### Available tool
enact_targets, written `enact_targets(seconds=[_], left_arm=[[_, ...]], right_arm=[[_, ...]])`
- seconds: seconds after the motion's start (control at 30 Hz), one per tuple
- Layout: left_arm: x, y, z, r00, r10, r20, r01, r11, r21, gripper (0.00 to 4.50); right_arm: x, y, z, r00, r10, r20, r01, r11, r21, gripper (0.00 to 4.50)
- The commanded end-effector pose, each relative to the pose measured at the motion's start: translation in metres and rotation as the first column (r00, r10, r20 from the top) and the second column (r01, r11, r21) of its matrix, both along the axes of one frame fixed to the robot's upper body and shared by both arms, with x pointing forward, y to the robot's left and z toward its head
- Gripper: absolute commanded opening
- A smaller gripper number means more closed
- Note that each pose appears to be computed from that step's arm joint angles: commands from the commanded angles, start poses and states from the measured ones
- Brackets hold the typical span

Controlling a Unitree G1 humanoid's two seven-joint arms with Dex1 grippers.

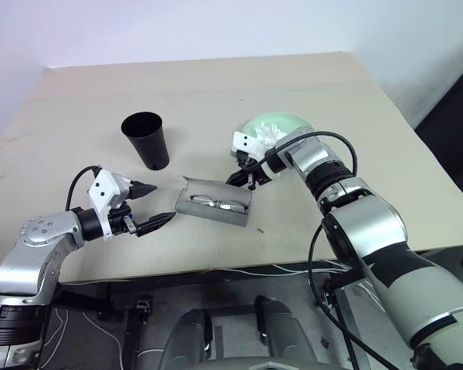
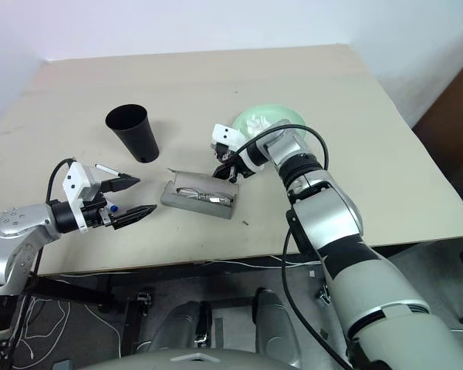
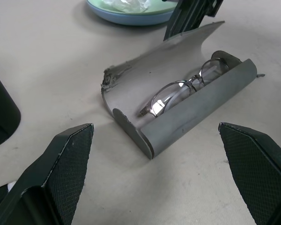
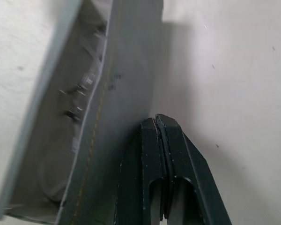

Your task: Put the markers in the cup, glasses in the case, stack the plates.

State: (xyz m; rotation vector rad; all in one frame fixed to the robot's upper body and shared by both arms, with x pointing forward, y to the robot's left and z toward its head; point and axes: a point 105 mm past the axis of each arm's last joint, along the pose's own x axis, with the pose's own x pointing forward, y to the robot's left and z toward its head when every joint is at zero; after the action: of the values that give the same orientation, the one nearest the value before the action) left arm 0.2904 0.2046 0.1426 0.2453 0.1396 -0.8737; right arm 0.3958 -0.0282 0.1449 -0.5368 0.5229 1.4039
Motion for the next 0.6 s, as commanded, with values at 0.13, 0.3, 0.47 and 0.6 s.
enact_targets(seconds=[0.13, 0.3, 0.47, 0.6], left_arm=[[0.001, 0.002, 0.016, 0.998, -0.001, 0.059, 0.000, 1.000, 0.004, 4.50], [0.001, 0.001, 0.017, 0.998, -0.004, 0.059, 0.004, 1.000, 0.006, 4.50], [0.002, 0.000, 0.018, 0.998, -0.007, 0.059, 0.007, 1.000, 0.006, 4.50], [0.002, -0.001, 0.018, 0.998, -0.010, 0.058, 0.010, 1.000, 0.007, 4.50]], right_arm=[[-0.009, 0.008, 0.024, 0.995, 0.098, 0.028, -0.099, 0.994, 0.046, 0.03], [-0.017, 0.010, 0.024, 0.992, 0.129, 0.011, -0.129, 0.990, 0.054, 0.03], [-0.029, 0.012, 0.015, 0.987, 0.159, -0.027, -0.157, 0.986, 0.054, 0.03], [-0.038, 0.013, 0.004, 0.984, 0.175, -0.046, -0.173, 0.984, 0.037, 0.03]])
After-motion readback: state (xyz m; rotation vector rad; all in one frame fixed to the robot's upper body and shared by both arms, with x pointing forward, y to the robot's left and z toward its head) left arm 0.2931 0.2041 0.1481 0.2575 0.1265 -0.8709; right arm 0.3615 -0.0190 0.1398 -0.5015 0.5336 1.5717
